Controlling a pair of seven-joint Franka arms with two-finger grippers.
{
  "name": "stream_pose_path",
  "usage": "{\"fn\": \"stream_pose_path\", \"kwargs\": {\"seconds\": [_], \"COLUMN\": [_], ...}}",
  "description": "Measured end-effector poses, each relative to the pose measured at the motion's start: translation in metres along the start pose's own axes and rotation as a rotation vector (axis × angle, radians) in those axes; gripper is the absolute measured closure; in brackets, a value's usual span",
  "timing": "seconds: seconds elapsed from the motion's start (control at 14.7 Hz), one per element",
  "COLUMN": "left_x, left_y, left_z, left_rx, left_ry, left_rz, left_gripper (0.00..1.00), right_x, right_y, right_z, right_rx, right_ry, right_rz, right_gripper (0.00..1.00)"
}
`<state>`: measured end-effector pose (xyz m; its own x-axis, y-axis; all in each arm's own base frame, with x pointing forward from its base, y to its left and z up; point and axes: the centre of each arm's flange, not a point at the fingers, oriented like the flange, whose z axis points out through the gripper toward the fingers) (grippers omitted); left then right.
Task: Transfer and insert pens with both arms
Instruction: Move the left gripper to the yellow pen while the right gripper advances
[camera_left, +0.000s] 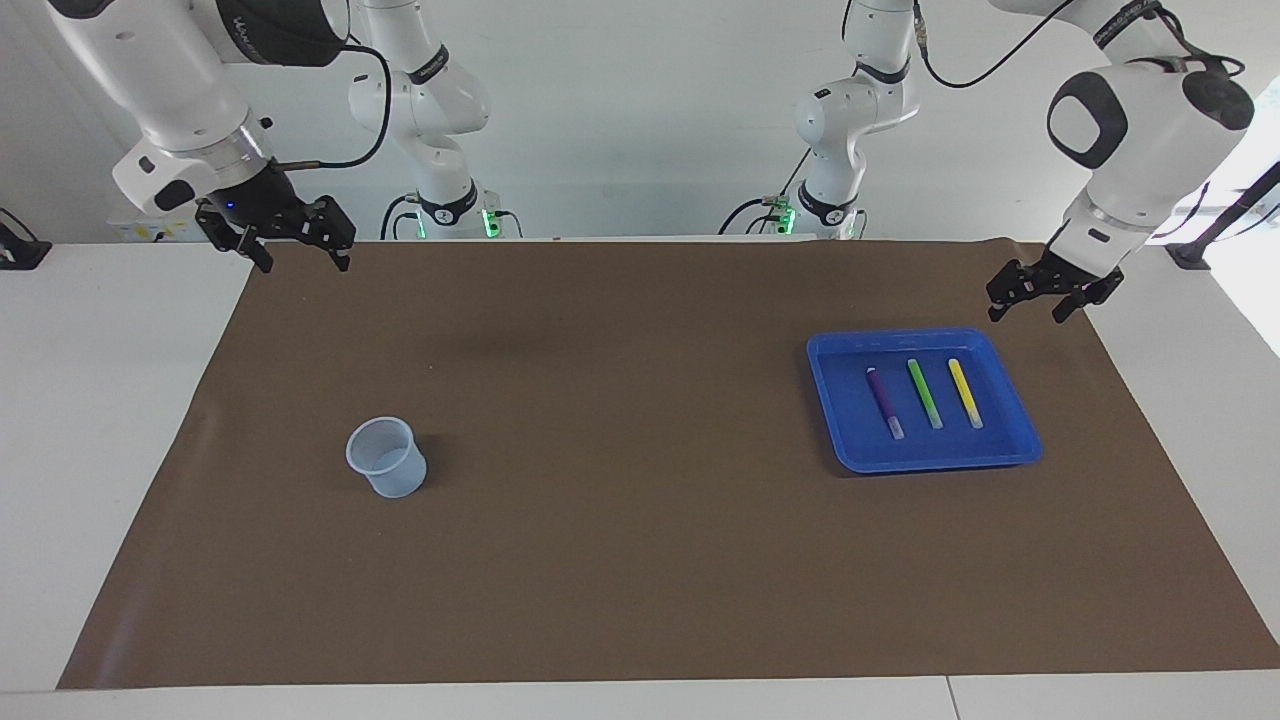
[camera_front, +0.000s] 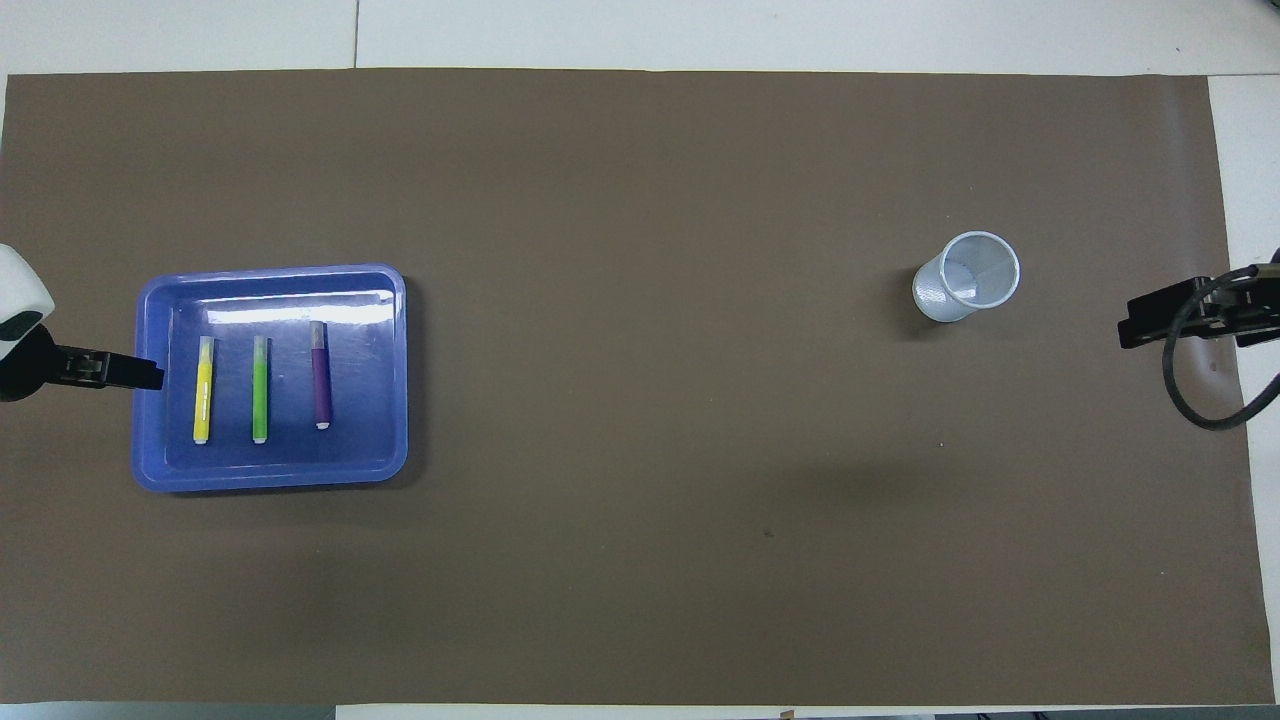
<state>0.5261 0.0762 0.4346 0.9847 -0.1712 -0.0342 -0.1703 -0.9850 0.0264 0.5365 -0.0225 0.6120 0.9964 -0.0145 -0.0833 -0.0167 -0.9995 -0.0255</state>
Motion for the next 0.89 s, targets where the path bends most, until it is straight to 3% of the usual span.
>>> {"fn": "stream_pose_path", "kwargs": {"seconds": [0.27,0.68,0.89], "left_x": [0.007,0.021,0.024], "left_y": [-0.003,-0.006,-0.007], "left_z": [0.041,0.083,0.094], "left_rx": [-0.028,0.027,0.027], "left_ry": [-0.046,-0.055,-0.042], "left_rz": [0.022,0.105,0.107], "left_gripper": [0.04,0.08,0.11], "right_x": [0.0,0.007,0.004], "right_y": [-0.01,-0.035,-0.046], "right_z": [0.003,0.013,0.021], "right_rx": [0.09,0.354,0.507], "right_ry": [-0.004,0.038,0.024], "right_rz": [0.01,0.126,0.213], "right_gripper": [0.0,0.0,0.0]}}
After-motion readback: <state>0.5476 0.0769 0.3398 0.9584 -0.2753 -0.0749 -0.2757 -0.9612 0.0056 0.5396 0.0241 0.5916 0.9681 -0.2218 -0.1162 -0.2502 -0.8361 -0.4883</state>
